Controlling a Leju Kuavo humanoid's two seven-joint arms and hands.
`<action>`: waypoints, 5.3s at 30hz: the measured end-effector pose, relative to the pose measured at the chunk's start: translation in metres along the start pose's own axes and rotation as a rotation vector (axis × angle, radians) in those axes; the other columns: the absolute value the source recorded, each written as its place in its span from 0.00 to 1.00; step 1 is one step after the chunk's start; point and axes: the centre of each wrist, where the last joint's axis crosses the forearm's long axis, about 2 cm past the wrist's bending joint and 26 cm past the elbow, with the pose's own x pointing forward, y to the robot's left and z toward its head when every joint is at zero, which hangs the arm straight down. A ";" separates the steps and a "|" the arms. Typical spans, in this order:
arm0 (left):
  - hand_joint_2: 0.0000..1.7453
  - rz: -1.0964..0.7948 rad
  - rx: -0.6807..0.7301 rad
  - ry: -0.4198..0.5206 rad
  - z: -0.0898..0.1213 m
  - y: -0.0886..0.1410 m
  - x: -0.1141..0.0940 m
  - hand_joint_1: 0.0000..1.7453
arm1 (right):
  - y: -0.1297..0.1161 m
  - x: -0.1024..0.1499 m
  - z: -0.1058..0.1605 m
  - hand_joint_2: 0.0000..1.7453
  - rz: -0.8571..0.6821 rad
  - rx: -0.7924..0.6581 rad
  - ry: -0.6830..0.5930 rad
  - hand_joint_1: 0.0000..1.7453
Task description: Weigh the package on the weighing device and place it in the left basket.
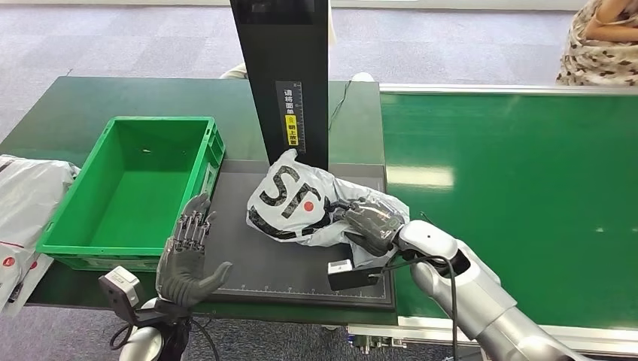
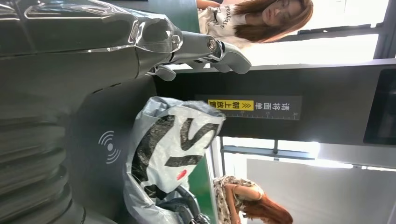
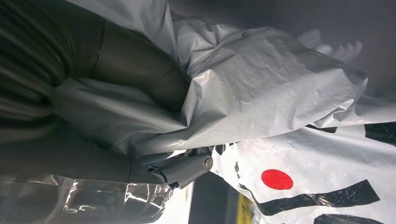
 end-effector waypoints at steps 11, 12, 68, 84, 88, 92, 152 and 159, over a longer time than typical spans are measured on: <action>1.00 0.007 -0.007 0.005 0.002 -0.001 -0.002 0.00 | -0.006 0.011 -0.006 1.00 0.011 -0.101 -0.169 0.00; 1.00 0.008 -0.007 0.005 0.002 -0.001 -0.002 0.00 | -0.007 0.011 -0.006 1.00 0.008 -0.100 -0.168 0.00; 1.00 -1.280 -0.412 0.237 -0.050 -0.043 -0.033 1.00 | 0.023 0.030 0.051 1.00 -1.015 -0.713 -0.122 0.00; 1.00 -1.123 -0.203 -0.085 -0.055 -0.034 -0.020 1.00 | 0.026 0.032 0.068 1.00 -1.010 -0.763 -0.095 0.00; 1.00 -1.192 -0.015 -0.346 -0.061 -0.027 0.006 1.00 | 0.024 0.032 0.070 1.00 -1.021 -0.767 -0.104 0.00; 1.00 -1.283 0.079 -0.554 -0.062 -0.016 0.033 1.00 | 0.023 0.032 0.070 1.00 -1.039 -0.782 -0.112 0.00; 1.00 -0.488 0.362 -0.191 -0.058 0.081 0.021 0.00 | 0.029 0.046 0.082 1.00 -1.021 -0.824 -0.070 0.00; 1.00 -0.152 0.057 -0.105 -0.044 0.026 0.013 0.00 | 0.030 0.050 0.078 1.00 -1.048 -0.814 -0.120 0.00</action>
